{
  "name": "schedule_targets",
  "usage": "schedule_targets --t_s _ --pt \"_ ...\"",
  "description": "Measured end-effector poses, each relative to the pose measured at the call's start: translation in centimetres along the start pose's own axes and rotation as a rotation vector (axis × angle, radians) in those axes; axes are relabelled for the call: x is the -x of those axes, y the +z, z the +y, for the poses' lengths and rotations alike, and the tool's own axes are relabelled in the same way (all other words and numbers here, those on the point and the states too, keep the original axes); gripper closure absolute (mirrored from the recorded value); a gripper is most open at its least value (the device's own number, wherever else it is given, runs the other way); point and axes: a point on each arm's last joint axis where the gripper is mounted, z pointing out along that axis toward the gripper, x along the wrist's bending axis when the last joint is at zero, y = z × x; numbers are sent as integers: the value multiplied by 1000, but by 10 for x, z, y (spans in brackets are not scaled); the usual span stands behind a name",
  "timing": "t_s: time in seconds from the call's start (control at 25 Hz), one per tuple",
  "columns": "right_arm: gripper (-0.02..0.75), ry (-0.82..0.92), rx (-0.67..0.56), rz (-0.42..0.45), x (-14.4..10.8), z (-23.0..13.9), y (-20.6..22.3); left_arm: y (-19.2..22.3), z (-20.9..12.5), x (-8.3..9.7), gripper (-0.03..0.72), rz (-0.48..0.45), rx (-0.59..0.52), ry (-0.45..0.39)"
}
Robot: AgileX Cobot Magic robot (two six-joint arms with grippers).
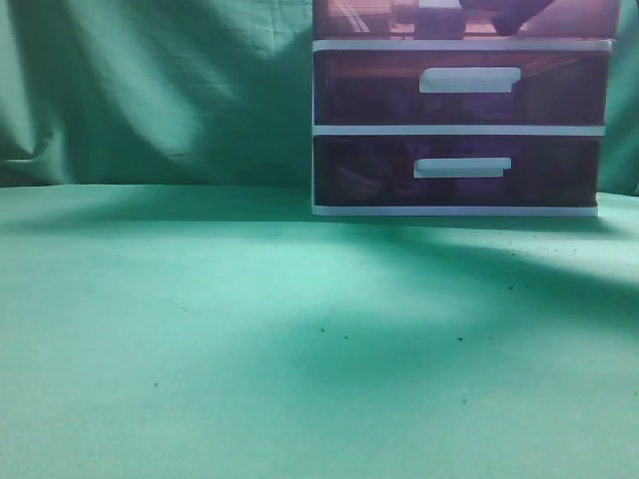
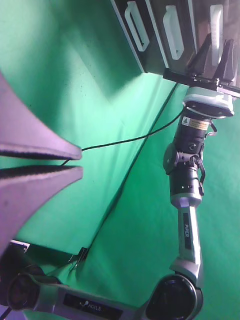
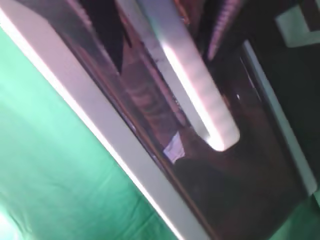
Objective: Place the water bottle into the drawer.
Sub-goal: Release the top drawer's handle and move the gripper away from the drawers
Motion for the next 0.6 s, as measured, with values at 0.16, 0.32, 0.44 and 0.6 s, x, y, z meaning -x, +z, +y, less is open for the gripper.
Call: schedule_targets --t_s 0.16,0.32,0.44,0.6 --pt "374 48 8 38 0 0 0 0 0 0 688 0 0 2" --pt "374 104 -2 92 1 0 -3 0 0 0 688 0 0 2" --pt "374 130 -30 121 4 5 -6 0 0 0 688 0 0 2" --pt "374 152 -92 149 9 8 -11 0 0 0 688 0 0 2"
